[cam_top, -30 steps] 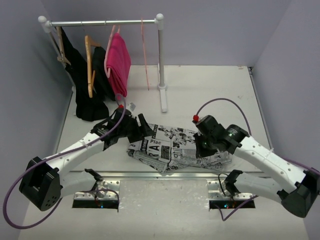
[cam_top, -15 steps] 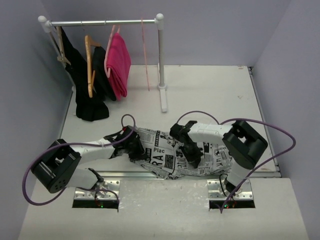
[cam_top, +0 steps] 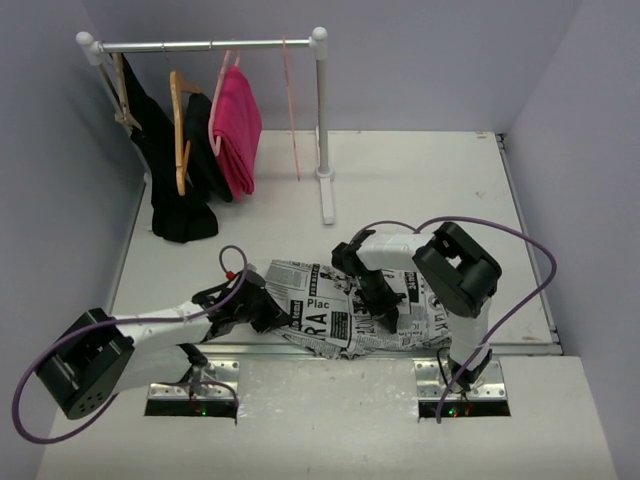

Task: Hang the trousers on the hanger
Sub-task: Fold the trousers at the center of the board.

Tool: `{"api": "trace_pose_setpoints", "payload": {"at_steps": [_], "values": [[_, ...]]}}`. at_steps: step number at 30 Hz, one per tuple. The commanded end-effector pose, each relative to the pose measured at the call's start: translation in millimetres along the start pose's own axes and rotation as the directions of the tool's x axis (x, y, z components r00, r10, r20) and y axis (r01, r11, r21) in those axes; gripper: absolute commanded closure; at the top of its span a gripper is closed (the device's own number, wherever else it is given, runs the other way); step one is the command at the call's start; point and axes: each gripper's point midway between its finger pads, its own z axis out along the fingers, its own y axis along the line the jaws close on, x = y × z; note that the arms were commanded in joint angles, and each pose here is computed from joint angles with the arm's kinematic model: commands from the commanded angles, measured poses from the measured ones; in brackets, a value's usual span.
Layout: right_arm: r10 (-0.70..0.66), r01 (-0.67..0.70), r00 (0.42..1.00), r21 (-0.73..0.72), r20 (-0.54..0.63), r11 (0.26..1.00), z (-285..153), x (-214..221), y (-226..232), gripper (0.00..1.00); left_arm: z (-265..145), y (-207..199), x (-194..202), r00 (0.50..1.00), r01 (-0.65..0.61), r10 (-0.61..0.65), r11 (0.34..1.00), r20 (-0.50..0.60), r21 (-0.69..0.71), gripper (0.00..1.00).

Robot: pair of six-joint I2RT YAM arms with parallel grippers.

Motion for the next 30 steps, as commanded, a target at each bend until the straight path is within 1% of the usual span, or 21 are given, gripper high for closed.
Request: {"api": "trace_pose_setpoints", "payload": {"at_steps": [1,3,7,10,11,12,13,15,16,17,18,19,20,22,23,24,25,26,27,28,30], "values": [[-0.019,0.010,0.967,0.038,0.253,0.999,-21.0,-96.7,-13.7,1.00,-9.3,53.5,-12.4,0.988,0.118,-0.097,0.975,0.118,-0.188,0.97],[-0.050,0.049,0.963,0.010,0.266,0.999,-29.3,-117.5,-12.2,1.00,-15.7,49.1,-21.0,0.979,0.145,-0.115,0.973,0.167,-0.179,0.87],[-0.142,0.159,0.957,-0.045,0.253,0.986,-30.3,-155.1,2.4,1.00,-33.6,25.7,-50.7,0.949,0.154,-0.114,0.981,0.295,-0.116,0.61],[-0.156,0.181,0.953,-0.075,0.259,0.981,-36.0,-168.6,11.6,1.00,-43.4,12.1,-68.3,0.935,0.138,-0.098,0.986,0.341,-0.095,0.48],[-0.148,0.174,0.952,-0.077,0.267,0.982,-41.2,-169.7,11.8,1.00,-46.3,5.5,-72.1,0.935,0.117,-0.080,0.989,0.345,-0.088,0.43],[-0.131,0.162,0.950,-0.088,0.284,0.983,-53.2,-166.3,11.4,0.99,-51.4,-5.2,-76.8,0.935,0.071,-0.037,0.994,0.354,-0.082,0.33],[-0.126,0.158,0.952,-0.092,0.280,0.983,-55.5,-162.1,10.6,0.99,-55.8,-15.4,-80.5,0.933,0.037,-0.009,0.997,0.360,-0.072,0.30],[-0.076,0.120,0.935,-0.107,0.346,0.987,-82.2,-150.2,5.2,0.94,-69.2,-21.2,-90.7,0.917,0.004,0.043,0.993,0.396,-0.117,0.20],[-0.049,0.096,0.925,-0.108,0.377,0.989,-91.8,-143.0,0.2,0.93,-78.2,-25.4,-96.8,0.906,-0.011,0.070,0.990,0.417,-0.143,0.21],[-0.010,0.064,0.911,-0.116,0.412,0.991,-103.1,-138.9,-6.0,0.91,-83.0,-24.7,-103.8,0.891,-0.006,0.079,0.987,0.448,-0.163,0.27],[0.023,0.045,0.879,-0.131,0.476,0.990,-124.8,-133.8,-13.2,0.87,-85.7,-24.3,-107.0,0.884,-0.008,0.091,0.984,0.460,-0.178,0.33],[0.052,0.019,0.871,-0.138,0.489,0.990,-128.0,-130.3,-20.4,0.86,-88.2,-21.8,-112.8,0.874,-0.003,0.101,0.979,0.475,-0.202,0.38],[0.080,0.004,0.839,-0.153,0.539,0.988,-143.8,-126.0,-28.8,0.84,-90.8,-18.2,-120.4,0.865,0.006,0.108,0.974,0.490,-0.226,0.41],[0.133,-0.047,0.814,-0.164,0.565,0.985,-149.8,-119.9,-48.5,0.82,-87.7,-10.4,-129.9,0.858,0.012,0.132,0.961,0.496,-0.277,0.52],[0.162,-0.073,0.802,-0.174,0.574,0.982,-149.9,-118.2,-59.4,0.82,-83.6,-8.9,-133.7,0.862,0.006,0.144,0.956,0.486,-0.294,0.62],[0.189,-0.097,0.793,-0.185,0.579,0.978,-148.0,-117.1,-69.6,0.82,-78.7,-8.1,-136.7,0.869,-0.002,0.153,0.952,0.471,-0.306,0.70],[0.210,-0.117,0.796,-0.196,0.567,0.974,-140.3,-115.7,-76.4,0.83,-72.0,-7.8,-137.5,0.881,-0.011,0.157,0.949,0.446,-0.314,0.75],[0.229,-0.138,0.810,-0.204,0.540,0.969,-127.1,-112.6,-81.8,0.85,-63.3,-8.2,-137.8,0.897,-0.016,0.155,0.948,0.415,-0.319,0.77],[0.258,-0.176,0.822,-0.205,0.508,0.963,-113.1,-109.2,-90.5,0.87,-57.6,-7.5,-137.9,0.905,-0.013,0.149,0.946,0.398,-0.325,0.83],[0.307,-0.233,0.834,-0.212,0.459,0.949,-93.2,-102.5,-98.7,0.90,-50.5,-3.7,-137.3,0.915,0.002,0.136,0.940,0.379,-0.342,0.92],[0.382,-0.305,0.826,-0.243,0.415,0.921,-63.9,-94.8,-108.2,0.92,-42.9,7.1,-138.6,0.921,0.048,0.107,0.924,0.375,-0.380,0.95]]}}
